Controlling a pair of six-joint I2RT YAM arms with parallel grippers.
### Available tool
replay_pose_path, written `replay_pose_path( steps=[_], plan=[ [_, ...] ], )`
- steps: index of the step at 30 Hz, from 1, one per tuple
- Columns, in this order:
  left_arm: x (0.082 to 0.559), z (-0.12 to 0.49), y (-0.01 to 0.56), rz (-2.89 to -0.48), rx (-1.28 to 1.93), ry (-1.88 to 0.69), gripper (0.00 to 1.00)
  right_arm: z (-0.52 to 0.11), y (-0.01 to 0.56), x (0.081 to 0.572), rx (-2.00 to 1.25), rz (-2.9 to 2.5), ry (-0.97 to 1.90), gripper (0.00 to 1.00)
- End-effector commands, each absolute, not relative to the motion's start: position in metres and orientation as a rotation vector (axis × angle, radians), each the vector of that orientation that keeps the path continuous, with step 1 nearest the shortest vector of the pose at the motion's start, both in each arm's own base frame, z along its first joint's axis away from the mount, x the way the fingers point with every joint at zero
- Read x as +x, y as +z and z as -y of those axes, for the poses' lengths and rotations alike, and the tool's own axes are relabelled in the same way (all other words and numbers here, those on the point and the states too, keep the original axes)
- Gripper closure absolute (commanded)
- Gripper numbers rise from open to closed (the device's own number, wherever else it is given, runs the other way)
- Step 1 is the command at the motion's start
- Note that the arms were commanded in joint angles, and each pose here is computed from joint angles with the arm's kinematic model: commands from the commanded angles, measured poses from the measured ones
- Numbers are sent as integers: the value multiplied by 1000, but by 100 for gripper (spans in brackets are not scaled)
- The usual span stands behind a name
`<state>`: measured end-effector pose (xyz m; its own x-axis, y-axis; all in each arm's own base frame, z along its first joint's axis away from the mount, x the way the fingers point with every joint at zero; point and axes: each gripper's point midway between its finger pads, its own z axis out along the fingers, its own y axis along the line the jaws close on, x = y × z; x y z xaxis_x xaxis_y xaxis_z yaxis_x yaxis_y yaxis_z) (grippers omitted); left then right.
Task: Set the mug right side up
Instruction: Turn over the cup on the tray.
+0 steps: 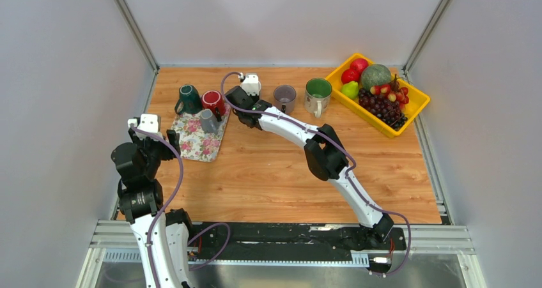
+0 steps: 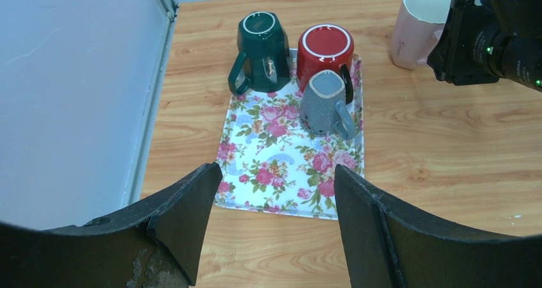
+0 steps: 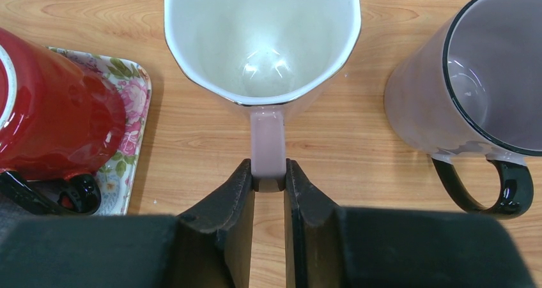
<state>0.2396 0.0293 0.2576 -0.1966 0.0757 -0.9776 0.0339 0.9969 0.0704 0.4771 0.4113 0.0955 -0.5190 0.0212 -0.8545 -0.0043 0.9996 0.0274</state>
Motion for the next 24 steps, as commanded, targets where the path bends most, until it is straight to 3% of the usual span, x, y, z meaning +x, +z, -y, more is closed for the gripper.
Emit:
replay_pose_path(
  steps=[1, 24],
  plan=[
    [241, -32, 267, -1731, 67, 44, 24, -419, 149, 485, 91, -2019, 119, 83],
    [239, -31, 270, -1718, 71, 48, 24, -424, 164, 467, 96, -2000, 119, 83]
  ],
)
